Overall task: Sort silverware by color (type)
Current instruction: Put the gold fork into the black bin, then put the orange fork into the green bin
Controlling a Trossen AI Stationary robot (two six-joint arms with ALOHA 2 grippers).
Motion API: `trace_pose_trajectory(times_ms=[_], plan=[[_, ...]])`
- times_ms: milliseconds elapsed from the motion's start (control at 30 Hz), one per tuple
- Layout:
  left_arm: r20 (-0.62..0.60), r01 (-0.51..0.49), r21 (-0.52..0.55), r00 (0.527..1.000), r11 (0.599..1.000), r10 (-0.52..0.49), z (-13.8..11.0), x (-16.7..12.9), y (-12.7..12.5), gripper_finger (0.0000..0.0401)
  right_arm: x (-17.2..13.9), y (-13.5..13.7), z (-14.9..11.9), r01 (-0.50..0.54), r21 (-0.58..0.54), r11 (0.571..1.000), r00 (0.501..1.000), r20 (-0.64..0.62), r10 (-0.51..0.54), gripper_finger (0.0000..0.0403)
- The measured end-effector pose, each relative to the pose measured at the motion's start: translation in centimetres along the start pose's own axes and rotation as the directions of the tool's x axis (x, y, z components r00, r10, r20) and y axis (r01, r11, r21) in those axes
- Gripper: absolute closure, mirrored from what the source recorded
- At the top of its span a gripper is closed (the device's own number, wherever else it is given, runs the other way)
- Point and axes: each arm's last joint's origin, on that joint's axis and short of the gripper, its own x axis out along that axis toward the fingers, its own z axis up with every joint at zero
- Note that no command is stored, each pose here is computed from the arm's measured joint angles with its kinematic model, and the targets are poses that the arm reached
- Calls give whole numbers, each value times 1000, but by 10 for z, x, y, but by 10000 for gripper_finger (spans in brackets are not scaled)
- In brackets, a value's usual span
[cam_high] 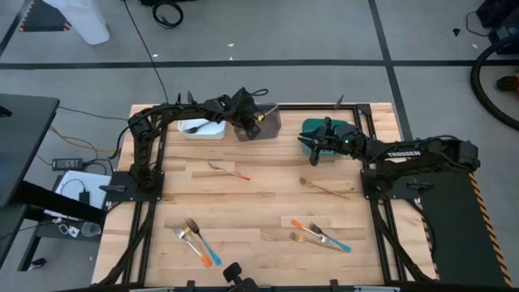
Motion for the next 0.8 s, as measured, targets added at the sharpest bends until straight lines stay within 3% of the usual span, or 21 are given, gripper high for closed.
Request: trace_pose_trajectory(times_ms=[200,367,533,700,800], plan=[[2,0,-13,1000,1000,0,0,0,0,313,0,0,0,0,0,1000,1000,0,0,312],[5,28,44,1000,999,-28,1,-2,-1,295,0,0,0,0,0,1000,1000,0,0,312],[4,60,186,998,981,-62,1,-3,-12,295,0,0,0,0,0,1000,1000,0,0,312],[32,66,401,996,914,-86,3,-2,-24,294,0,0,0,0,3,1000,1000,0,0,312],[72,33,461,995,887,-74,6,0,-24,294,0,0,0,0,3,1000,1000,0,0,312]])
